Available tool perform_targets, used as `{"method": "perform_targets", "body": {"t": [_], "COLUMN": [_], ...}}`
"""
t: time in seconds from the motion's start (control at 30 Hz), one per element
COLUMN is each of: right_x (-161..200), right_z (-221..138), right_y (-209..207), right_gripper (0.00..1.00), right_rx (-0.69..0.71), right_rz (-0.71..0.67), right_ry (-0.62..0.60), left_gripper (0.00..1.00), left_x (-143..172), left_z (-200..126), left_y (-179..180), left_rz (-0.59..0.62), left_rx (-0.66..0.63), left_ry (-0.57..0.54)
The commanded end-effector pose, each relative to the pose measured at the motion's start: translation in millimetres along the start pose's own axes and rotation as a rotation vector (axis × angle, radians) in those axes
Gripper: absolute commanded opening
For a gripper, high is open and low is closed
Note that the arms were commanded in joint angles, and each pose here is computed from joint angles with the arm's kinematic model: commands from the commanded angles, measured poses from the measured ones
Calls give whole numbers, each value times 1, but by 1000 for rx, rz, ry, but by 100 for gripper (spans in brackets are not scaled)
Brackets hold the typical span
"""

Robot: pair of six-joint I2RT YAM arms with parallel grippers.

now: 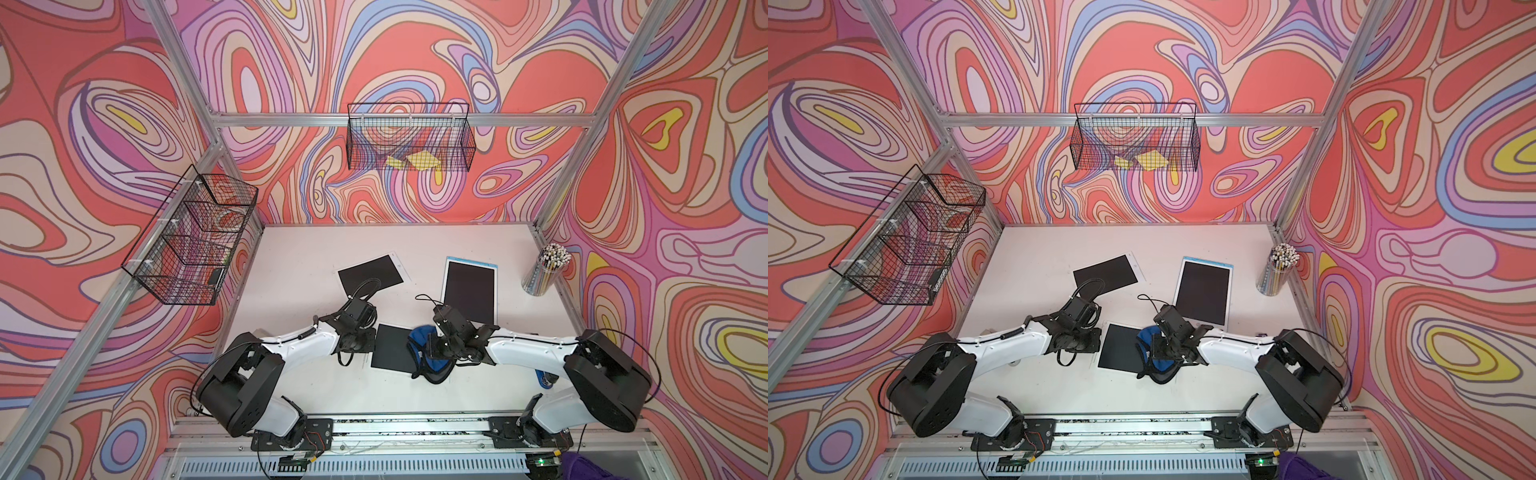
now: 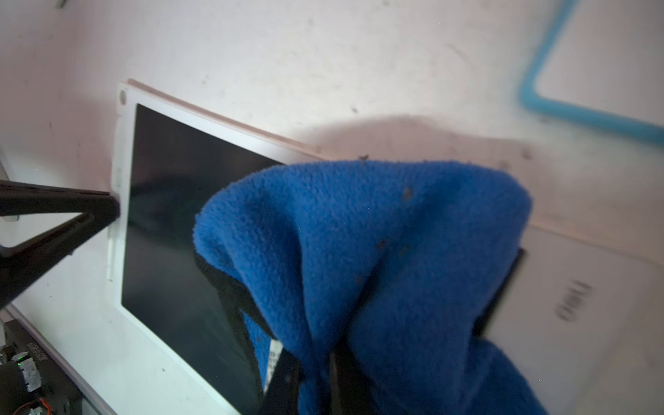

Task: Wipe the drawing tablet
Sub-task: Wipe the dirt from the drawing tablet.

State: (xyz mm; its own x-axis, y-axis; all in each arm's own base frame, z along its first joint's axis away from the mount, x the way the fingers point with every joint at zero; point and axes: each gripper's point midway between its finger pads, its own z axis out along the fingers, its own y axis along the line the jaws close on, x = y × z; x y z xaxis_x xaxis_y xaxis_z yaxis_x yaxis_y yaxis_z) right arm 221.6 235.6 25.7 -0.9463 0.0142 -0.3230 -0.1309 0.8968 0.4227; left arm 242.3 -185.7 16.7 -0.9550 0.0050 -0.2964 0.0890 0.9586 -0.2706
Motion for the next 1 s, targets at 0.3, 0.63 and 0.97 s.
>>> {"method": "perform_targets", "body": {"t": [0.3,0.63,0.97], "right_x": [19,45,59], "right_z": [47,85,17], "right_y": [35,55,-49], "right_gripper": [0,0,0], "right_rx": [-26,-50,108], "right_rz": [-35,-28,74], "right_ry": [110,185,144], "left_gripper": [7,7,6], "left_x": [47,45,45], "left_z": [15,12,12], "left_y": [35,39,41], "left_rz": [-22,-29,-33], "left_rx": [-123,-142,-155], "left_ry": [152,135,132]}}
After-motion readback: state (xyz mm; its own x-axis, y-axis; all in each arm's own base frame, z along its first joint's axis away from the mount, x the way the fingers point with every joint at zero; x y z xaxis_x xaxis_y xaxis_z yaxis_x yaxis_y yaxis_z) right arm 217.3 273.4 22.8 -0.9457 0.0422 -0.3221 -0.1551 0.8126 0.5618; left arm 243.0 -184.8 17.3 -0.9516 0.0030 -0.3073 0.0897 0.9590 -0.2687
